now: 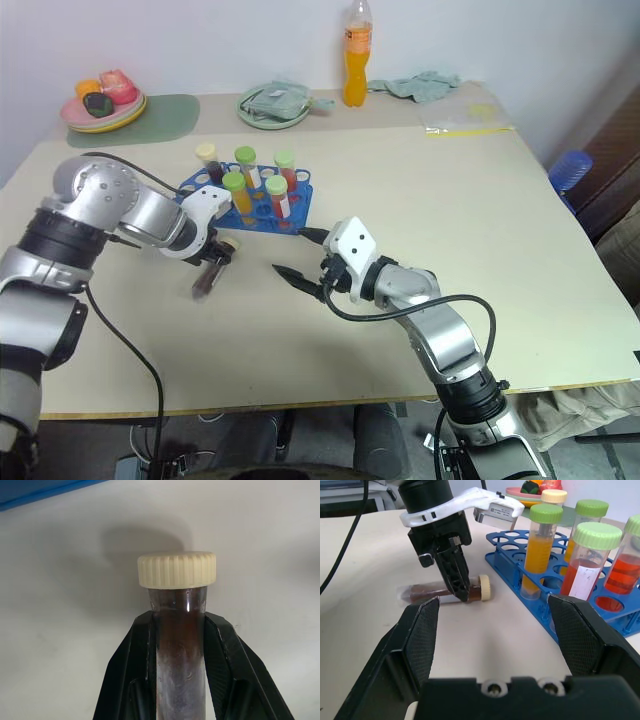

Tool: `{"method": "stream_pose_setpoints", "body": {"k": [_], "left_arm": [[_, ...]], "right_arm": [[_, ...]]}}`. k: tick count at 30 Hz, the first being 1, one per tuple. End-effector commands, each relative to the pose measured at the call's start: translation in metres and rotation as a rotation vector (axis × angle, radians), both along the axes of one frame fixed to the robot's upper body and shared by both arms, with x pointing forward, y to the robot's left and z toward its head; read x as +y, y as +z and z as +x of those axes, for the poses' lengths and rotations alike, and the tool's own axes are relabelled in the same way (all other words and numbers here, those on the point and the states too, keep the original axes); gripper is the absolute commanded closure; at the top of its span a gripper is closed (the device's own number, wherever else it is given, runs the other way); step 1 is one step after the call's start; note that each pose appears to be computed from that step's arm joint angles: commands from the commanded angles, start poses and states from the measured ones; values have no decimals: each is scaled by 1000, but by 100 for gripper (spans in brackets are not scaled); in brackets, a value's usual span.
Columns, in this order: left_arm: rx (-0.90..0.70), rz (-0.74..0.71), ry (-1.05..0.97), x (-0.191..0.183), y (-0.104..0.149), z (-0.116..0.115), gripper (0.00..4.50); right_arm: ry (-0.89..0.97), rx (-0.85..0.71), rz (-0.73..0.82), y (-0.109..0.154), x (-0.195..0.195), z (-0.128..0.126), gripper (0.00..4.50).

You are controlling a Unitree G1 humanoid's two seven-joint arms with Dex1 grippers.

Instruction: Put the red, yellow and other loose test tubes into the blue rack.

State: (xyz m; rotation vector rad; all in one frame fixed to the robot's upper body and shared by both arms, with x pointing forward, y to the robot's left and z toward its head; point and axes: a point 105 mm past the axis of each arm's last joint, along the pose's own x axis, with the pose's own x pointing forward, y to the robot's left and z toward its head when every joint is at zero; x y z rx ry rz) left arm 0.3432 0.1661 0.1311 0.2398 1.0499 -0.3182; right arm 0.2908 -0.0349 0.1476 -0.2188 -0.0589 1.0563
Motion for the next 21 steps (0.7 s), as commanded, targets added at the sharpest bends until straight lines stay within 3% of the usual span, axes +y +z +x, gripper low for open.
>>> {"method": "stream_pose_setpoints", "body": {"k": [1,3,8,11,16,19,21], "left_arm": [[-219,-70,-17,3,32,1,377],[-436,-134,-71,6,57,-4,377],[-722,-114,-26,45,81,-15,377],[-929,-279,92,60,101,-19,377],[-1303,-166,233,75,119,-10,377],[-1415,-25,264,69,111,5,377],[-1452,-15,265,61,104,13,377]], "right_arm": [[28,-39,27,13,3,-4,69],[24,-39,27,13,0,-3,69],[16,-28,33,12,-4,-3,69],[24,-15,42,11,-2,-4,69],[55,8,58,10,4,-3,69],[68,9,57,9,7,-3,69],[64,1,54,10,7,-2,69]]}}
